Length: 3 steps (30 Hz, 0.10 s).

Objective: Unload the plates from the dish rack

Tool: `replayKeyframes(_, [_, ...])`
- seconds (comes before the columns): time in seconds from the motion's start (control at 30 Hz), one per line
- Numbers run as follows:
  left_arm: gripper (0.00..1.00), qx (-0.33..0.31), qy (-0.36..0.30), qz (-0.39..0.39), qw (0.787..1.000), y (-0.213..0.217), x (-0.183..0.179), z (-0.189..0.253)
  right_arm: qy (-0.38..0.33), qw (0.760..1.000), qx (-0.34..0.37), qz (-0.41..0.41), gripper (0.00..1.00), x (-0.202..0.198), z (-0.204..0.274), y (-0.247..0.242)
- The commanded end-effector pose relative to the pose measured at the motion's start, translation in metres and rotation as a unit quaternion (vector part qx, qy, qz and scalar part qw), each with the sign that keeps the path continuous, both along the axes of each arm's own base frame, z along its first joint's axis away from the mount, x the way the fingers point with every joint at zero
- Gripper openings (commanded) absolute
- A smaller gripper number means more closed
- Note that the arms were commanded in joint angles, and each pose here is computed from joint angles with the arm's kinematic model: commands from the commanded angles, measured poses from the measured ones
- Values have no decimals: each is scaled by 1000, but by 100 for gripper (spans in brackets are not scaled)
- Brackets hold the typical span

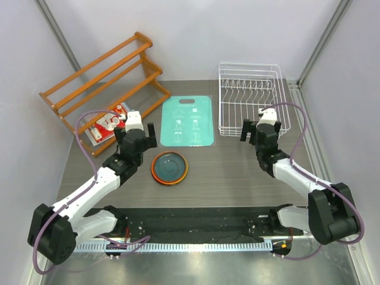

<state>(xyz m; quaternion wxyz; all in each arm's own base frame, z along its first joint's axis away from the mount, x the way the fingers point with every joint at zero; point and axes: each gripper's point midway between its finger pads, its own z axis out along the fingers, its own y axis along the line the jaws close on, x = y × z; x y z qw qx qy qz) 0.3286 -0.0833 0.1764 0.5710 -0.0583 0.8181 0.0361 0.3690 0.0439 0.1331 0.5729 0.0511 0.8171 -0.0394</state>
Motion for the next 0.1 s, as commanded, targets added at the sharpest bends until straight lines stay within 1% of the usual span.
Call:
replayKeyframes(0.0, [99,-8,-58,9,998,5,3,29,-61,998,-5,-19,100,11,43,-4])
replayKeyframes(0.07, [99,-7,-68,22,997,12,-1,34,-67,998,-6,-17,100,10,47,-4])
